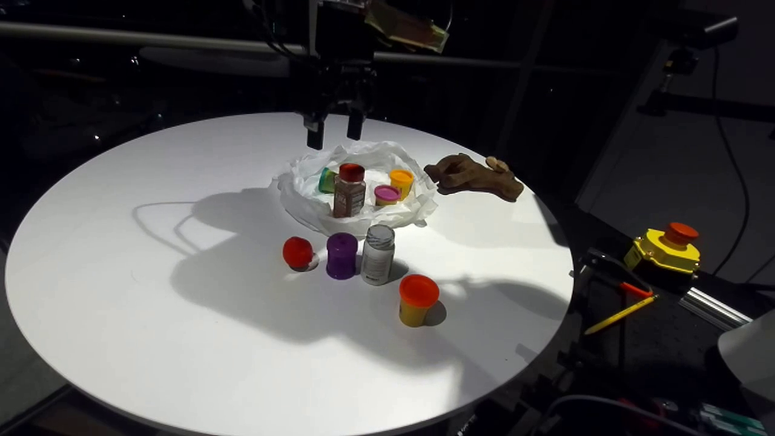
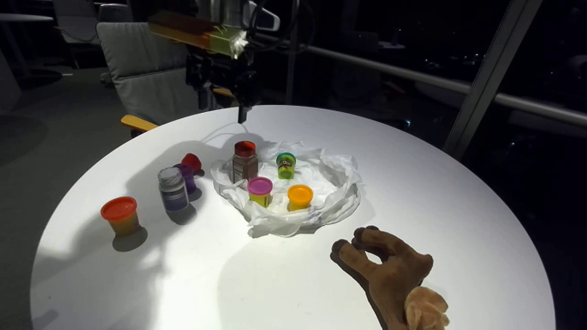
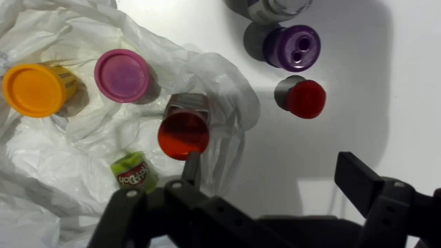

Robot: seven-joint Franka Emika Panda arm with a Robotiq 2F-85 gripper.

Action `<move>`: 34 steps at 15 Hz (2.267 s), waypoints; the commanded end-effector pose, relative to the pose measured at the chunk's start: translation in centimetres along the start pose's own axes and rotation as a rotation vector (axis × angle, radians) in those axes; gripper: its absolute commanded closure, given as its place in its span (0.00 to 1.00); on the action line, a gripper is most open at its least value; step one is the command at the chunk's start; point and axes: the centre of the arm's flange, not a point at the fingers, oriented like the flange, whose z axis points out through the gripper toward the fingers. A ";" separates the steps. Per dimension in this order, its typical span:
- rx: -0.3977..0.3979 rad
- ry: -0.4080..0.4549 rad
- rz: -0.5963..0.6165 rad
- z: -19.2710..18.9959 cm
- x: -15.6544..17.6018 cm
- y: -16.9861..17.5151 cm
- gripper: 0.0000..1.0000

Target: Put all the contents that are on the table in the white plastic bag

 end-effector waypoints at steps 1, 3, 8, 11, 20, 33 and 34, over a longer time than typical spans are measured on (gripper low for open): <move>0.008 0.018 0.006 -3.1 -6.0 -3.6 0.00; -0.011 0.004 0.001 -1.5 -8.9 -4.3 0.00; -0.020 0.002 -0.086 4.3 -15.2 -3.5 0.00; -0.014 0.052 -0.150 6.8 -17.0 -3.1 0.00; -0.011 0.117 -0.204 9.1 -15.3 -2.0 0.00; -0.005 0.112 -0.203 10.1 -12.5 -0.6 0.40; -0.015 0.103 -0.203 9.9 -12.8 -0.6 0.47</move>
